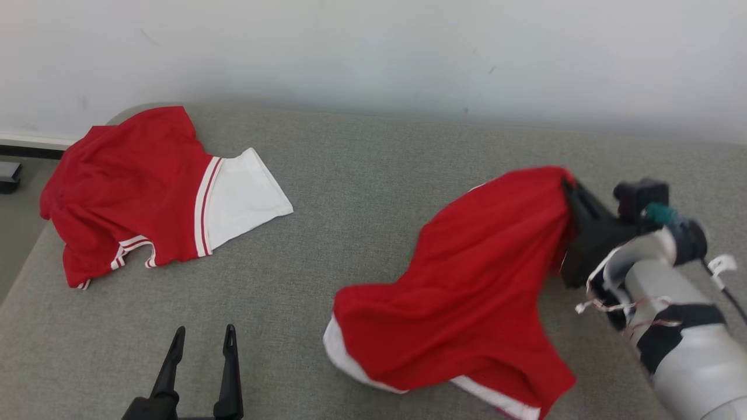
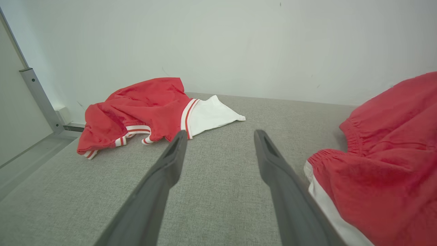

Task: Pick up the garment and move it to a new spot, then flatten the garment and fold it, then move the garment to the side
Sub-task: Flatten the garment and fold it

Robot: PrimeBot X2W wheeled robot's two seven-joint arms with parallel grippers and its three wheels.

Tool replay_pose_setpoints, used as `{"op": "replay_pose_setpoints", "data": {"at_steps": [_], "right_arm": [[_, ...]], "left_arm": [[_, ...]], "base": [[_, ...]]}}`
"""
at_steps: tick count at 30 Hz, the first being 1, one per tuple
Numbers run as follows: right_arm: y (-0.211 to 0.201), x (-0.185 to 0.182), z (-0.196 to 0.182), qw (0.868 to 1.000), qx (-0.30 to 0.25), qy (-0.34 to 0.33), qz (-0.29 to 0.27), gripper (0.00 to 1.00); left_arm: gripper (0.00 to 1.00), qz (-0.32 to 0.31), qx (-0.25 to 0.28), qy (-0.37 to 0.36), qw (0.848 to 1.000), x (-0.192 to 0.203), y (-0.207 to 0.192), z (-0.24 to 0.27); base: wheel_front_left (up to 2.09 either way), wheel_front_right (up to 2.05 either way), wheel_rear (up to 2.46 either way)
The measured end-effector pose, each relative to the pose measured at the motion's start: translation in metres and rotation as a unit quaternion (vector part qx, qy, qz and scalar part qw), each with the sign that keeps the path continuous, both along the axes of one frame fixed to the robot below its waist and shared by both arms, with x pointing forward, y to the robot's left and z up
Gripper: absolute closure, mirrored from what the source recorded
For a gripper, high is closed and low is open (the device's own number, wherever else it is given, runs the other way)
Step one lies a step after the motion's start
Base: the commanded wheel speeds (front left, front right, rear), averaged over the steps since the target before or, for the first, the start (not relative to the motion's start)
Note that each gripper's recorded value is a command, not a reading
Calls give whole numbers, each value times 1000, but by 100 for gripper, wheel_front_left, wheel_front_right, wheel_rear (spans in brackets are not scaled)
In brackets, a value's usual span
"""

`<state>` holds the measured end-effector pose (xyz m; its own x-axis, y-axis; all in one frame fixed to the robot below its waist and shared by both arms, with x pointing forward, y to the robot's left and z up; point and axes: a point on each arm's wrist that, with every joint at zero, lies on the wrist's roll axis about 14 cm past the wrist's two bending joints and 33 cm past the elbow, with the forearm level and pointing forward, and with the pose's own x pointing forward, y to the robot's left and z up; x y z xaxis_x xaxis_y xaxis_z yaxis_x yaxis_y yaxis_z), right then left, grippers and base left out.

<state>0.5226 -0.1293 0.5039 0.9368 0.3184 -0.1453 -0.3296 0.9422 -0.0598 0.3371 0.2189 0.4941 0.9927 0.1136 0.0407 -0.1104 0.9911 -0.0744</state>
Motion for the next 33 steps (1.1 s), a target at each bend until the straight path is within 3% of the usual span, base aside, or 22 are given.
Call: {"op": "replay_pose_setpoints", "data": {"at_steps": [9,10,11,14,23,29,33], "right_arm": [[-6,40,66,996,-24,-89,0,100],[-7,40,56,997,-32,-75,-2,81],[-8,38,40,998,-44,-48,-4,0],[-7,35,27,998,-50,-30,-5,0],[-36,18,64,995,-20,-87,-35,0],[-52,-18,52,994,-2,-97,-42,0],[-54,-52,23,996,10,-76,-42,0]], "left_arm": [[0,3,-9,1,1000,1,-1,-1],[0,3,-11,3,1000,0,-1,-2],[0,4,-11,5,1000,0,0,-3],[0,6,-14,8,1000,-2,-1,-5],[0,2,-13,-5,1000,-3,-2,2],[0,-7,-13,-12,1000,-1,-6,5],[0,-12,-13,-16,1000,1,-8,8]], "base": [[0,0,0],[0,0,0],[0,0,0],[0,0,0],[0,0,0],[0,0,0],[0,0,0]]}}
